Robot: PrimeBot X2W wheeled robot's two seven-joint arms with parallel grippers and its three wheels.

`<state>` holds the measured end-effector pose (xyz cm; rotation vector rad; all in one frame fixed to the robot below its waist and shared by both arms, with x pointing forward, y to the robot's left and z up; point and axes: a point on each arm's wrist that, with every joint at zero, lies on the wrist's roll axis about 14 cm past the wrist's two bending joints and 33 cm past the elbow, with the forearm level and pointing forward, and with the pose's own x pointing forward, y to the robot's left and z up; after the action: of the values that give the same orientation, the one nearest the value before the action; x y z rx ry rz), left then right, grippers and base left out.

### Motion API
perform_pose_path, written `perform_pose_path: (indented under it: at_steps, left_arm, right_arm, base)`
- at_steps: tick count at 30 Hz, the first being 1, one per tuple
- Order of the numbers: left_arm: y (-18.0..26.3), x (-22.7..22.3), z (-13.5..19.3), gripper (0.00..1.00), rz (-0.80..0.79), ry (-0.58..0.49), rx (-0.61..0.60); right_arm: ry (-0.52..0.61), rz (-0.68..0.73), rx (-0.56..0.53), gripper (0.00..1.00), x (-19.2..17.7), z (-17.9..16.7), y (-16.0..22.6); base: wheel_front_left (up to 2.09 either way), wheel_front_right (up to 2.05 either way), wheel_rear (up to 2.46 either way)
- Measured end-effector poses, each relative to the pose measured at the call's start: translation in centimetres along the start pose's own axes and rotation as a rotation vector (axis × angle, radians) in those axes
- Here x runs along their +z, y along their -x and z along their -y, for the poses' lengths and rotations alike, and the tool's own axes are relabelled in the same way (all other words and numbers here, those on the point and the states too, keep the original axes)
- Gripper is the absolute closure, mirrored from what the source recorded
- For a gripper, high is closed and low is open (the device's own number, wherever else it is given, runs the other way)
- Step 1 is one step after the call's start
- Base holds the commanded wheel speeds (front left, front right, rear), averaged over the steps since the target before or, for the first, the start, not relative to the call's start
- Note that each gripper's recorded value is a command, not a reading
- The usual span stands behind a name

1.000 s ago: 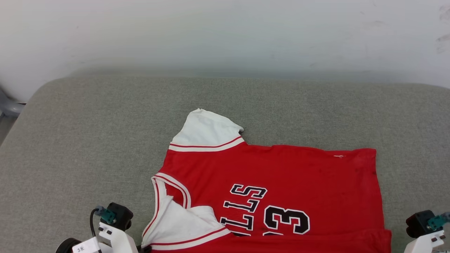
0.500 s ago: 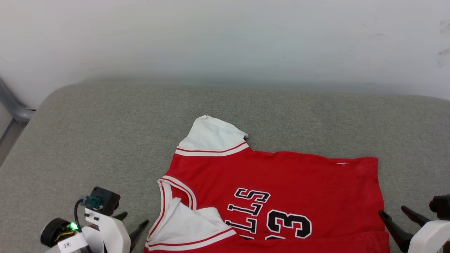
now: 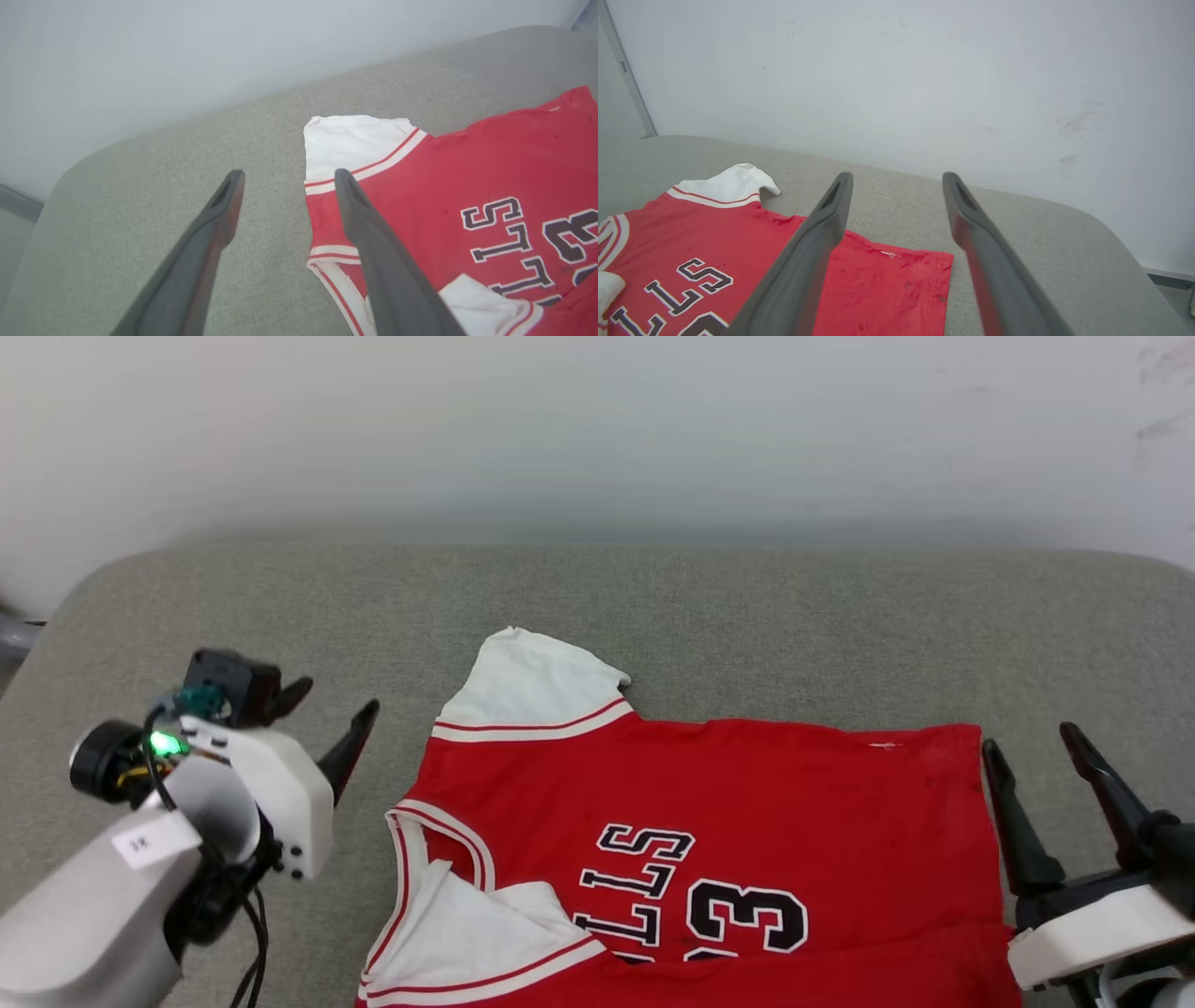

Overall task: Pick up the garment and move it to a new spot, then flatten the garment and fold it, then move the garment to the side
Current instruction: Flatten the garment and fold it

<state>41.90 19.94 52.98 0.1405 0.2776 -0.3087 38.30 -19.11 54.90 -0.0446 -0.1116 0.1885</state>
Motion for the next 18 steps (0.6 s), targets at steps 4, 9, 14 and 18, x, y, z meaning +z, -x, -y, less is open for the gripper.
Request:
perform_pose_path:
  at_steps: [4,9,14,18]
  left_arm:
    - [-3.2,2.7,-0.1,0.00,0.016,-0.018,-0.039]
    - [-7.7,4.6,0.0,0.00,-0.021,-0.060,-0.092]
    - [-12.1,3.2,0.2,0.00,-0.187,-0.040,-0.146]
    - [-14.7,0.9,0.5,0.00,-0.369,0.001,-0.183]
  right_arm:
    - [0.041,0.030,-0.001,0.00,0.1,-0.5,-0.3]
    - [0.024,0.034,-0.027,0.00,-0.4,-0.4,-1.4]
    - [0.017,0.012,-0.039,0.00,-1.7,-0.2,-2.4]
    - [0.022,-0.020,-0.055,0.00,-3.1,0.5,-3.0]
  base:
    - [0.00,0.00,0.00]
    - [0.00,0.00,0.00]
    - [0.00,0.00,0.00]
    - [0.00,0.00,0.00]
